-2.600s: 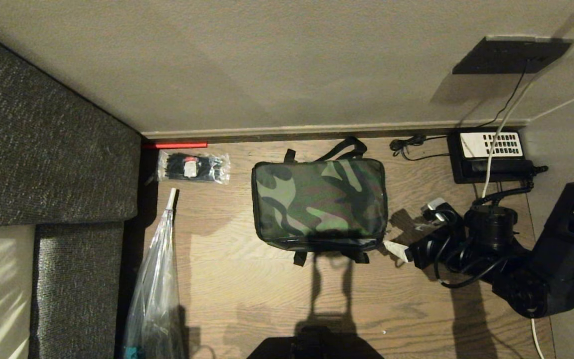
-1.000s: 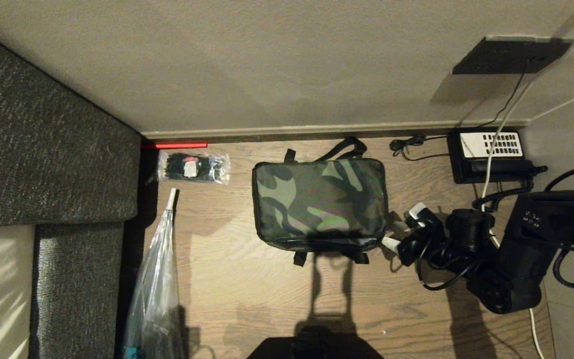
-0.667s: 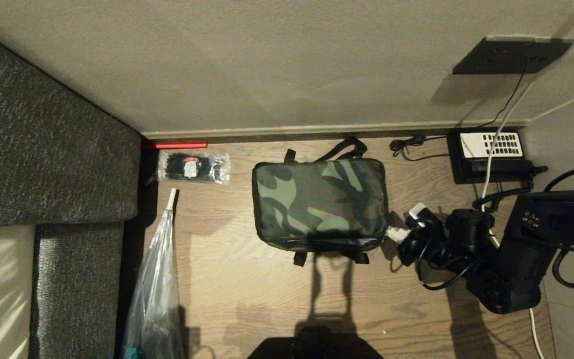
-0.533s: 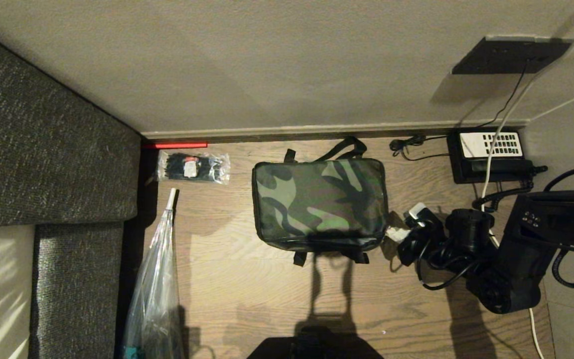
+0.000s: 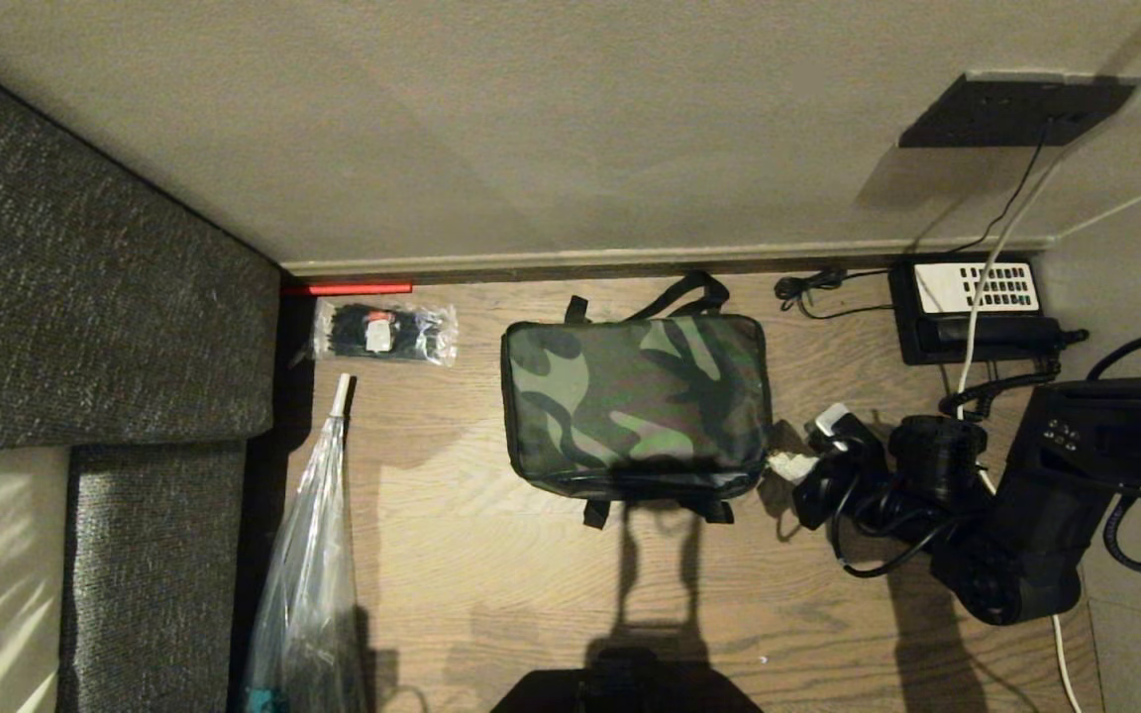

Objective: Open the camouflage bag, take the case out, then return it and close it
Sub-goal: Open the top of the storage box

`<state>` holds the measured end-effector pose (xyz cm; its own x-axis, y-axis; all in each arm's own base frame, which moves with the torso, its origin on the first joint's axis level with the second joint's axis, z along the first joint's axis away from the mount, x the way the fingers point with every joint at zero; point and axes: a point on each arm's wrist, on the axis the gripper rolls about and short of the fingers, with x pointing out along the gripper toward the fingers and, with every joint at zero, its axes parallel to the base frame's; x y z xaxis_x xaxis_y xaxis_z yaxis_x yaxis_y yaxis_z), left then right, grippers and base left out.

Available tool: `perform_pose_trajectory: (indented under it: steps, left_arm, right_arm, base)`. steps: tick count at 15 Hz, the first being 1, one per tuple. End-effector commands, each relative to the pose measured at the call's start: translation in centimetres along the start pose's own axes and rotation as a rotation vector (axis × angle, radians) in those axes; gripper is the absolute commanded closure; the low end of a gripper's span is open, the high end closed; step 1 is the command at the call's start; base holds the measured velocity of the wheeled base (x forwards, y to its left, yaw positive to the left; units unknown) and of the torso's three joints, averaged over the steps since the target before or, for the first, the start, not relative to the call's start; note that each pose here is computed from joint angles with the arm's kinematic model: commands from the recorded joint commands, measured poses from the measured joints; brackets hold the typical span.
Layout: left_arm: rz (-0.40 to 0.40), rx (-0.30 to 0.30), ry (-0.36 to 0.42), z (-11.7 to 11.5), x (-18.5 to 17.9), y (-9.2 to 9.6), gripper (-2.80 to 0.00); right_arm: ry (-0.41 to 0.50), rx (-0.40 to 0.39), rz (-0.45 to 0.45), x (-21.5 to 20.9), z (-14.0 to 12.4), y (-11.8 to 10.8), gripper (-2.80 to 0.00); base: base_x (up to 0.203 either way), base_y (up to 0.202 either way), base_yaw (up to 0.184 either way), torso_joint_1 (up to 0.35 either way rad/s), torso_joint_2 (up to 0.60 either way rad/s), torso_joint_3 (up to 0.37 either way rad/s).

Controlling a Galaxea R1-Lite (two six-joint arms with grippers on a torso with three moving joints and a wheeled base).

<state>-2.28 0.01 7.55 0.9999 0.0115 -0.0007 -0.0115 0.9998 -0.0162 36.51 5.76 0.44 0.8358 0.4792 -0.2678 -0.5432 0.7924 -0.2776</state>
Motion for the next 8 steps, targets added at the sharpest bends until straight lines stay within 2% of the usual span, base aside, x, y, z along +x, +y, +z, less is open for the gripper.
perform_pose_trajectory:
  steps: [1,8]
  left_arm:
    - [0.001,-0.001,0.001,-0.09,0.01,0.0,0.0]
    - [0.001,-0.001,0.001,-0.09,0.01,0.0,0.0]
  right_arm:
    - [-0.013,-0.027,0.005,0.07,0.3,0.18,-2.8]
    - [-0.027,-0.029,0.0,0.69,0.4,-0.03,-2.8]
  base:
    - [0.0,0.0,0.0,0.0,0.0,0.0]
    - [0.0,0.0,0.0,0.0,0.0,0.0]
